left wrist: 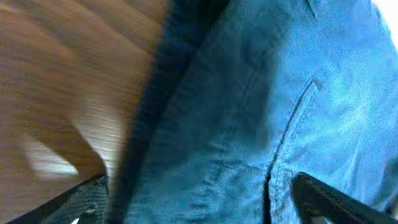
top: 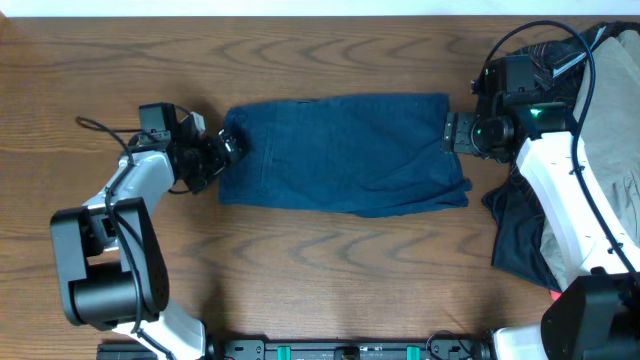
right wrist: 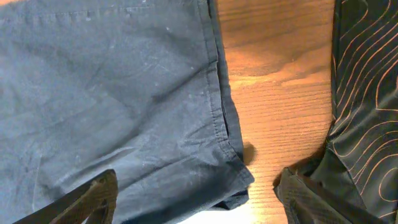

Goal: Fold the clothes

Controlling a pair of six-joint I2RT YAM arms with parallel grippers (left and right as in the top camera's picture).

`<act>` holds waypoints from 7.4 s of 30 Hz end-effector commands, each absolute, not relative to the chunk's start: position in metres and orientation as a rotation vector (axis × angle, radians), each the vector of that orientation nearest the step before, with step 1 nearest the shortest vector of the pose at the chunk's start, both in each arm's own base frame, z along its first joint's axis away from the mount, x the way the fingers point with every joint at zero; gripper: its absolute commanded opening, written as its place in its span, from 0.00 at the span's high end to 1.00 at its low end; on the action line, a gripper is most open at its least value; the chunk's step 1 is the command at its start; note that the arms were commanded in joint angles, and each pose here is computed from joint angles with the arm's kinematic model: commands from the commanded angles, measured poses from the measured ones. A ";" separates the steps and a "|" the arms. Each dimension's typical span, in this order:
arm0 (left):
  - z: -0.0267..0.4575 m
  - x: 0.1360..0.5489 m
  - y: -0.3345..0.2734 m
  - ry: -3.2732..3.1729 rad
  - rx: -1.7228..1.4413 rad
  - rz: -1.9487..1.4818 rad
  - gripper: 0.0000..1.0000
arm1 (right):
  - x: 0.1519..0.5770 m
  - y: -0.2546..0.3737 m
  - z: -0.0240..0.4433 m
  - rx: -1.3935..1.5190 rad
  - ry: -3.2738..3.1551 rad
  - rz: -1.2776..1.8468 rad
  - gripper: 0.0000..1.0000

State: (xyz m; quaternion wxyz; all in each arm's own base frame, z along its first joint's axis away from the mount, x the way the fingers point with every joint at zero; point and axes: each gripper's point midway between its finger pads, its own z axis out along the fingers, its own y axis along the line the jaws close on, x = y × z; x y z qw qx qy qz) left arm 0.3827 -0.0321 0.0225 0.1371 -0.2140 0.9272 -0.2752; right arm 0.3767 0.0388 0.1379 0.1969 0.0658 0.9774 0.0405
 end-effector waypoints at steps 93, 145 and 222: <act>0.179 0.311 -0.194 2.651 -0.255 -0.853 0.94 | 0.272 0.176 -0.025 -0.396 3.240 0.081 0.78; 0.015 0.350 -0.157 2.969 -0.396 -0.821 0.05 | 0.252 0.160 0.013 -0.496 3.394 0.125 0.55; 0.113 0.331 -0.018 2.783 -0.451 -0.236 0.02 | 0.335 0.075 0.147 0.168 2.882 0.580 0.16</act>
